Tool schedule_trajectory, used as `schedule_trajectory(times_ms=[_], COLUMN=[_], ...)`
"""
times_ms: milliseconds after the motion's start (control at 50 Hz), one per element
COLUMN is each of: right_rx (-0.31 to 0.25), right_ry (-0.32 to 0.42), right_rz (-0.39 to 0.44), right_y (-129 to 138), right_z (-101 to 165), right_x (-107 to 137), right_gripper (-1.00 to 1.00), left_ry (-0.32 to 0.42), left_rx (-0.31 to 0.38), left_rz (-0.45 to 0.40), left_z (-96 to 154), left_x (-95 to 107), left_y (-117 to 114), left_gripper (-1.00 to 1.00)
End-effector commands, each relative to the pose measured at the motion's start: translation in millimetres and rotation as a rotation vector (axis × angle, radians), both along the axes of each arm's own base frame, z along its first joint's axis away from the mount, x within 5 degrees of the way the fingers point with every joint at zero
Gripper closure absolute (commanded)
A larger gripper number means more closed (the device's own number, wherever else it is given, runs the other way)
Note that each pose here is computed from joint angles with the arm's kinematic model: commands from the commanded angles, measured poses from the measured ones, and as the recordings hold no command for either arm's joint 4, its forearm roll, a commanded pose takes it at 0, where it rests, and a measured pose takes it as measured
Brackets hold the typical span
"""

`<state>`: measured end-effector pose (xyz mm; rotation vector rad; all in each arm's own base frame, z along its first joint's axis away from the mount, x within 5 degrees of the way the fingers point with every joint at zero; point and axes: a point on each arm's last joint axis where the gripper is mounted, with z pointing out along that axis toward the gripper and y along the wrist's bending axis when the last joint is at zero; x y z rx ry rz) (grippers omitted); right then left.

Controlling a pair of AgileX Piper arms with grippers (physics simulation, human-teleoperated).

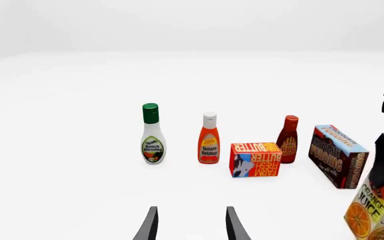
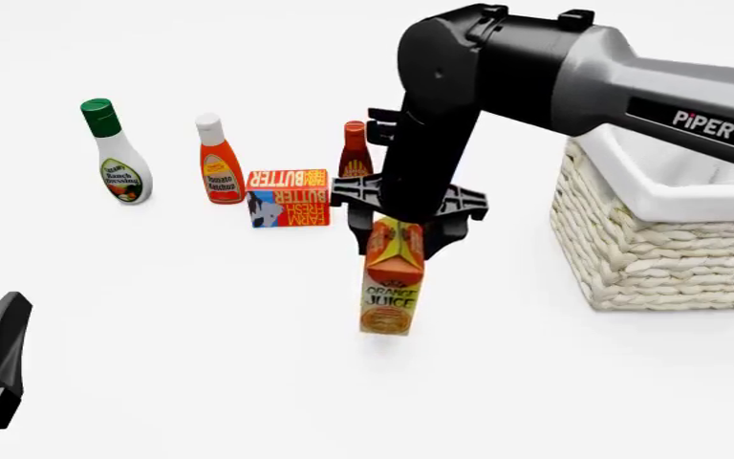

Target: Pick the orange juice and place it in the basket.

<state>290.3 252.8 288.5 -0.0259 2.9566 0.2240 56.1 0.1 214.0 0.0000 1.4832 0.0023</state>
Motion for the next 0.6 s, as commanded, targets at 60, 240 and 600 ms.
schedule_trajectory(times_ms=[60, 240, 600], right_rx=[-0.021, -0.047, -0.033], right_ry=[-0.01, -0.016, -0.105], right_rz=[0.086, 0.189, 0.323], right_y=[-6.5, -8.3, -11.3], right_z=[0.2, -3.1, 20.9], right_x=[-0.9, -1.2, 1.5], right_gripper=[1.0, 1.0, 1.0], left_ry=[0.0, 0.0, 0.0], left_rx=[0.0, 0.0, 0.0], left_rz=[0.0, 0.0, 0.0], left_z=[0.0, 0.0, 0.0], left_x=[0.0, 0.0, 0.0], left_y=[0.0, 0.0, 0.0], left_gripper=[-1.0, -1.0, -1.0])
